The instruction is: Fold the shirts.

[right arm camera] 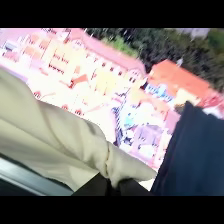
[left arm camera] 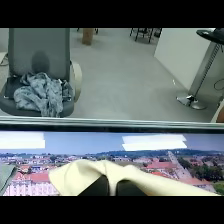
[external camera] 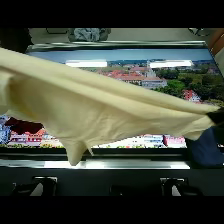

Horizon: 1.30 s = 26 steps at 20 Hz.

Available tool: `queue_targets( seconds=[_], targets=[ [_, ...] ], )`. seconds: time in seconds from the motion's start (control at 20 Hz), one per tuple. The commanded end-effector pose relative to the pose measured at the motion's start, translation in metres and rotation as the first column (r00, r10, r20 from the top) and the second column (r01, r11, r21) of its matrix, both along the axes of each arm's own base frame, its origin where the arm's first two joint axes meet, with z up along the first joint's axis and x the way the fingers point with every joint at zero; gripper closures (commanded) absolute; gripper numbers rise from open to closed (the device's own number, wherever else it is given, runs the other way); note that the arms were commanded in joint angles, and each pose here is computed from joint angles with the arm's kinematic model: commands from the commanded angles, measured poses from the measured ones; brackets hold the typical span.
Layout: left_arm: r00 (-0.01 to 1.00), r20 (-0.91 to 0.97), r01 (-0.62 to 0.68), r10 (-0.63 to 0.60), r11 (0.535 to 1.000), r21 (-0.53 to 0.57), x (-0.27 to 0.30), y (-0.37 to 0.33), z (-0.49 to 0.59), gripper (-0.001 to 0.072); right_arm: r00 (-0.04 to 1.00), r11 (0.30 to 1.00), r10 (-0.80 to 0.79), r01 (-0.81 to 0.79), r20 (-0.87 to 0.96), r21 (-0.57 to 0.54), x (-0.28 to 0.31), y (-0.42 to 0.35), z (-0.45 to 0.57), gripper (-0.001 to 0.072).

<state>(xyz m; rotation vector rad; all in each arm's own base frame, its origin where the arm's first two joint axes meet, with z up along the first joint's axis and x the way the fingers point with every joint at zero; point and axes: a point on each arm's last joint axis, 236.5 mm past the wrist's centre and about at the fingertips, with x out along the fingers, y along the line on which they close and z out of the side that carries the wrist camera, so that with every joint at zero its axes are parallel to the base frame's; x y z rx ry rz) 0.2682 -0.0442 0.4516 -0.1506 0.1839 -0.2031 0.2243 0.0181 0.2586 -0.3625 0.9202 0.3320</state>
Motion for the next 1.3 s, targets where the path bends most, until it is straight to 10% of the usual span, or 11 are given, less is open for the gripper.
queue_targets(
  seconds=[0.0,0.35,0.6,0.7,0.75,0.8,1.0,1.25],
  targets=[
    [0.99,-0.138,0.009,-0.003,0.999,0.039,0.069,0.013,-0.048,0.0681,0.935,0.997,0.041,-0.016,-0.354,0.074,-0.001,0.008,-0.088,0.0661],
    [0.816,-0.575,0.066,-0.065,0.998,-0.019,0.256,0.015,-0.291,0.068,0.89,0.958,-0.058,0.177,-0.452,0.227,0.155,0.016,-0.29,0.0661],
    [0.694,-0.7,0.044,-0.17,0.98,-0.195,0.284,-0.008,-0.392,0.0667,0.887,0.77,-0.144,0.379,-0.439,0.513,0.229,0.06,-0.333,0.0661],
    [0.665,-0.726,0.013,-0.175,0.975,-0.223,0.283,-0.01,-0.404,0.0323,0.918,0.746,-0.161,0.353,-0.362,0.565,0.25,0.06,-0.32,0.0586],
    [0.649,-0.74,0.016,-0.177,0.976,-0.219,0.278,-0.008,-0.405,0.0013,0.935,0.754,-0.146,0.316,-0.322,0.576,0.257,0.055,-0.305,0.0319],
    [0.615,-0.769,0.026,-0.175,0.979,-0.202,0.268,0.0,-0.406,-0.0013,0.955,0.772,-0.104,0.253,-0.277,0.583,0.261,0.046,-0.284,0.0065],
    [0.29,-0.956,-0.003,-0.037,0.999,-0.039,0.181,0.078,-0.437,-0.0013,0.937,0.867,-0.084,0.236,-0.338,0.439,0.217,-0.052,-0.248,0.0049],
    [0.103,-0.979,-0.05,-0.179,0.982,-0.185,0.116,0.056,-0.495,0.008,0.757,0.911,-0.082,0.321,-0.649,0.259,0.116,-0.094,-0.289,0.0094]
  ],
)
